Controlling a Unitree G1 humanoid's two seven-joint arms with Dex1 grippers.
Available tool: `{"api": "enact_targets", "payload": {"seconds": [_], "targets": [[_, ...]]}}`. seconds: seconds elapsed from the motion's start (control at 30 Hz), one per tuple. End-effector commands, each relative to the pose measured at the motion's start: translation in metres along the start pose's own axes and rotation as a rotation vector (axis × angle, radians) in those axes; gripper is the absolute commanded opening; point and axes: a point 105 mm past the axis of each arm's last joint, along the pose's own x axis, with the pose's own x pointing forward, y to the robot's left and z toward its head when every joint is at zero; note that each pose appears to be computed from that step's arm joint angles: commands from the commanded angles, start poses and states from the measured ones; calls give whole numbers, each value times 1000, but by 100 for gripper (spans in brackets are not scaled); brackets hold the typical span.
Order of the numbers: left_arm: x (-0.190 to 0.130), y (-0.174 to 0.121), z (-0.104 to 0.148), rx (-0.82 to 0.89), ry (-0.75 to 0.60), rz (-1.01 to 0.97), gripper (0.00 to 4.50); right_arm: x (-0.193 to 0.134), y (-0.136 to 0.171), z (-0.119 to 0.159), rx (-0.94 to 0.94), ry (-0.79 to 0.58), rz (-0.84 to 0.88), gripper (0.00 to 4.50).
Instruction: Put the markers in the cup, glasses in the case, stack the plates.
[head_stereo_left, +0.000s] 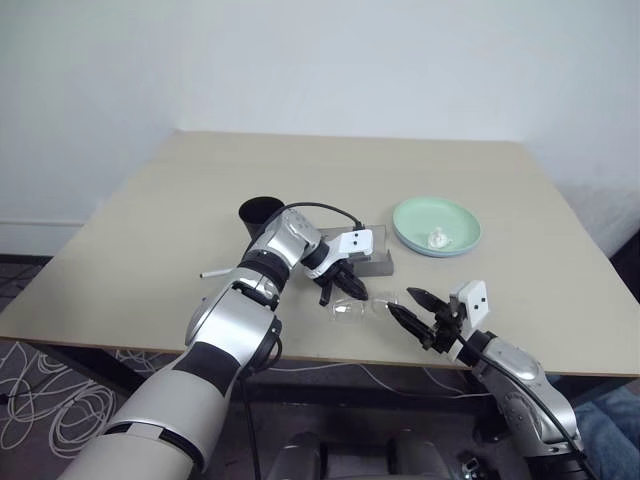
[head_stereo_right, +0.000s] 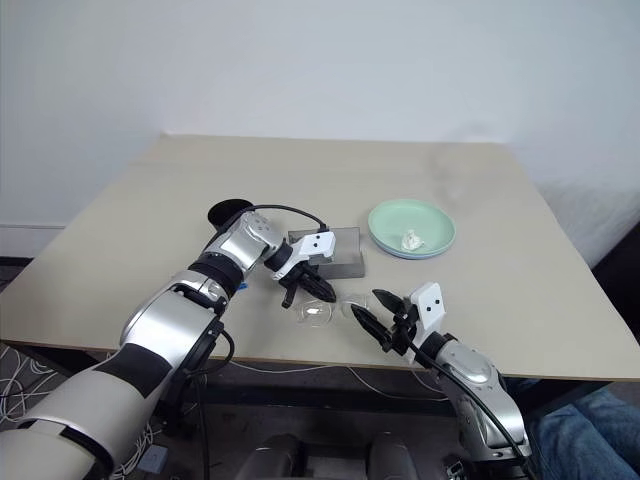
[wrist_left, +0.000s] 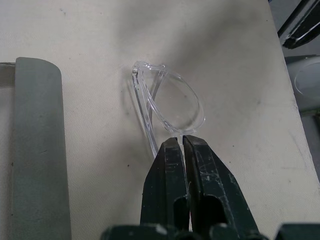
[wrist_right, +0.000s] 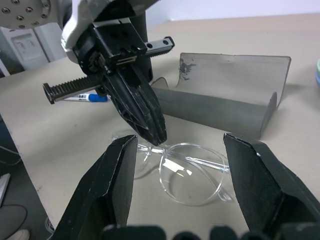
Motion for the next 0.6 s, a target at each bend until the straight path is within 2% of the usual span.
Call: {"api": "enact_targets", "payload": {"seconds": [0.03,0.47,0.57,0.6], "targets": [[-5,1,6,24,0,-6,3,4,-1,14,-41,-49,-1,299],[-2,-1,6,24,13,-22,3,5,-3,13,-45,-47,-16,299],[-1,0,6,29,14,-11,61,6,-4,12,-45,-47,-18,299],[-1,0,6,32,14,-7,94,6,-4,12,-46,-47,-18,299]]}}
